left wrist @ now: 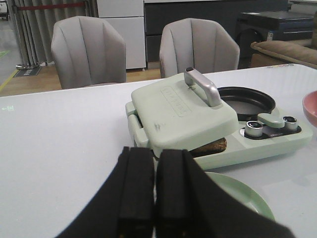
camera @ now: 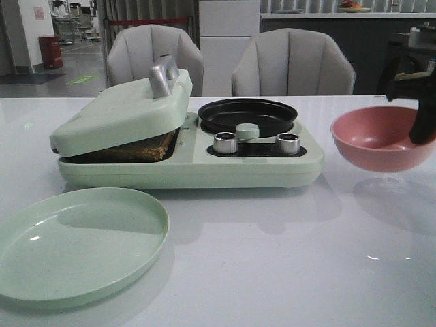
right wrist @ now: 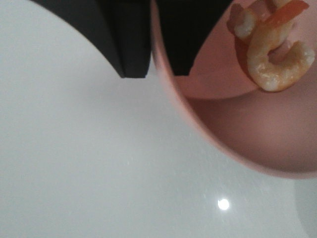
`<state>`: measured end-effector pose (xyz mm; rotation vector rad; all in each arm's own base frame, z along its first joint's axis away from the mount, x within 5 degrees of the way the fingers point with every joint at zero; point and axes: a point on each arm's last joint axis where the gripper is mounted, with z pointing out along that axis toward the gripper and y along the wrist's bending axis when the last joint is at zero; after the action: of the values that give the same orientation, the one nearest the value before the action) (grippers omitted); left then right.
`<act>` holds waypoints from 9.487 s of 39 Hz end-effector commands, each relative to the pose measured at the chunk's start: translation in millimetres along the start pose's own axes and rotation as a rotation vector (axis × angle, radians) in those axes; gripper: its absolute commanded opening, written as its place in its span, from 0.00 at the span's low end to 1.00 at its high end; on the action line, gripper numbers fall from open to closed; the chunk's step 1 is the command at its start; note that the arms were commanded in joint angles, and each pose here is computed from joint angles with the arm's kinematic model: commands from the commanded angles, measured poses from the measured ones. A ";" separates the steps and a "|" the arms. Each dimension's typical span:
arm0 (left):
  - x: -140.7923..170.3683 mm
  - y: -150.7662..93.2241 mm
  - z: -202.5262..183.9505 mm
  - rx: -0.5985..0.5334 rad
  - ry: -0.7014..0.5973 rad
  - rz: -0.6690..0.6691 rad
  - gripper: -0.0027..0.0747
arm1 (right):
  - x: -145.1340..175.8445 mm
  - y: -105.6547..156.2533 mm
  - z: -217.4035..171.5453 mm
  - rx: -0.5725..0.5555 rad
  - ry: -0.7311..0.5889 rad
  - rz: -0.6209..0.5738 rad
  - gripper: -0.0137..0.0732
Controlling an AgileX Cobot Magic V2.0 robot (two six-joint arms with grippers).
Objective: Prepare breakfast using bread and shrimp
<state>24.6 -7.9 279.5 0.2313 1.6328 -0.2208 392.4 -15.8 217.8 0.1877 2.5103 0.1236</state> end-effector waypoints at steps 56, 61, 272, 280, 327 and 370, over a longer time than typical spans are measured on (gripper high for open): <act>-14.2 -0.4 -3.2 0.009 -0.092 -0.007 0.18 | -40.6 169.3 3.2 0.181 -1.468 -1.071 0.33; -14.2 -0.4 -3.2 0.009 -0.092 -0.007 0.18 | -43.8 164.2 0.6 0.235 -1.481 -1.008 0.33; -14.2 -0.5 -3.2 0.010 -0.092 -0.010 0.18 | 259.3 1.8 -243.0 -0.345 -0.959 -0.312 0.32; -2.8 0.3 4.2 0.002 -0.087 0.005 0.18 | 259.3 1.8 -243.0 -0.345 -0.959 -0.312 0.32; 68.3 11.4 33.5 -0.185 -0.200 -0.072 0.18 | 259.3 1.8 -242.9 -0.345 -0.958 -0.312 0.32; 68.3 11.4 33.5 -0.185 -0.200 -0.072 0.18 | 256.5 -7.1 -237.8 -0.125 -1.019 -0.359 0.32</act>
<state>56.0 -5.0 207.4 0.0146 1.5304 -0.1290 44.9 11.9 249.2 -0.2604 1.5919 0.0820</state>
